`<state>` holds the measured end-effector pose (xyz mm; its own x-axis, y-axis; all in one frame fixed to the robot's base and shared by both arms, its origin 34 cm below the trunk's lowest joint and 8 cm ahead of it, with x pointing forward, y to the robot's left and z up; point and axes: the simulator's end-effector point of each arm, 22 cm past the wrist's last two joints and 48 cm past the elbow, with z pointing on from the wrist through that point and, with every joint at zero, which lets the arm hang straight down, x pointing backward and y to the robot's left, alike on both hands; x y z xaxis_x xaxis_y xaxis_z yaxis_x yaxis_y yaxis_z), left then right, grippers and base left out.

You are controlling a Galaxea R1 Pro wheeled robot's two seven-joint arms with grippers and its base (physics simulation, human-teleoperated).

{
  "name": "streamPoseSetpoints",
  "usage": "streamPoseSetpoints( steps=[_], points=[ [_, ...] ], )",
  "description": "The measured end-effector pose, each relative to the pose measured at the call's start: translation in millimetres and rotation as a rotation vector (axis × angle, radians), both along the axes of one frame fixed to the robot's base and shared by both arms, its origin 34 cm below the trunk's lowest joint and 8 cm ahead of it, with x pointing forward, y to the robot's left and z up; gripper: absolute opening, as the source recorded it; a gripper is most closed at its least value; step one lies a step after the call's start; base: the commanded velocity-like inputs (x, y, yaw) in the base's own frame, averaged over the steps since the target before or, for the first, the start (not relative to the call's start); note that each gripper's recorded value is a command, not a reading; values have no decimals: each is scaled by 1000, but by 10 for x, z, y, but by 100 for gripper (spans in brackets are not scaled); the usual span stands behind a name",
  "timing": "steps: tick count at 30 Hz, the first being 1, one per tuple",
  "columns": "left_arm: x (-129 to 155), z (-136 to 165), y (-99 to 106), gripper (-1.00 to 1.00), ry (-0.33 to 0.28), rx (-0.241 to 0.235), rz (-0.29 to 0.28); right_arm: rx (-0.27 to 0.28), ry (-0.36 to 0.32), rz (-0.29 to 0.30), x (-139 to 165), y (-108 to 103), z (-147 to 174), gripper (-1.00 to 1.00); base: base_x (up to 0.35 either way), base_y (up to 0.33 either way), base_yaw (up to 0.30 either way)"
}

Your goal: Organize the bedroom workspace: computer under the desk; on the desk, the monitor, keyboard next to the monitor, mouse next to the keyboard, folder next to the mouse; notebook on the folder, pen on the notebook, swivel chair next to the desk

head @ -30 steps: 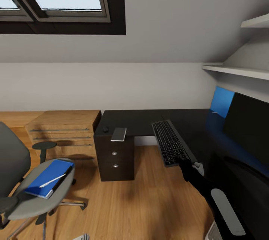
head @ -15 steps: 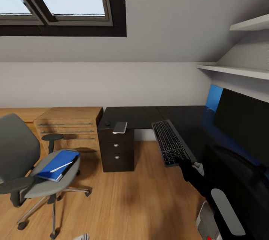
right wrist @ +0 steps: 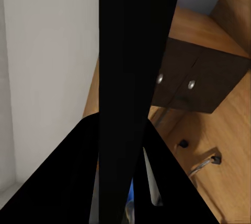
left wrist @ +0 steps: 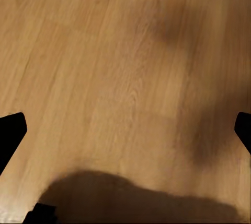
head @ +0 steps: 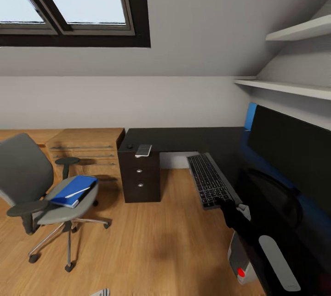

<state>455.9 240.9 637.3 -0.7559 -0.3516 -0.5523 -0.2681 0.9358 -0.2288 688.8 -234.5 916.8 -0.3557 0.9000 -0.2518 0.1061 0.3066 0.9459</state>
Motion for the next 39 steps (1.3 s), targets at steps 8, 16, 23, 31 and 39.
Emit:
streamPoseSetpoints(
  steps=[8, 16, 23, 31, 39],
  points=[
    [-155, -144, 57, 100, 44, 8, 8, 22, -46, 7, 8, 11, 97, -100, -200, -274, 0],
    [-154, -142, 64, 100, 43, 9, 9, 23, -30, -1, -1, -25, 18, -100, -12, -314, 0],
    [-153, -141, 70, 100, 43, 10, 11, 39, -21, -55, 11, -232, -20, -100, 0, -145, 0],
    [-153, -141, 65, 100, 43, 10, 10, 49, 43, -67, -40, -254, -316, -100, 0, -55, 0],
    [-153, -141, 65, 100, 43, 10, 9, 49, 44, -67, -42, -265, -325, -100, 0, -99, 0]
  ],
)
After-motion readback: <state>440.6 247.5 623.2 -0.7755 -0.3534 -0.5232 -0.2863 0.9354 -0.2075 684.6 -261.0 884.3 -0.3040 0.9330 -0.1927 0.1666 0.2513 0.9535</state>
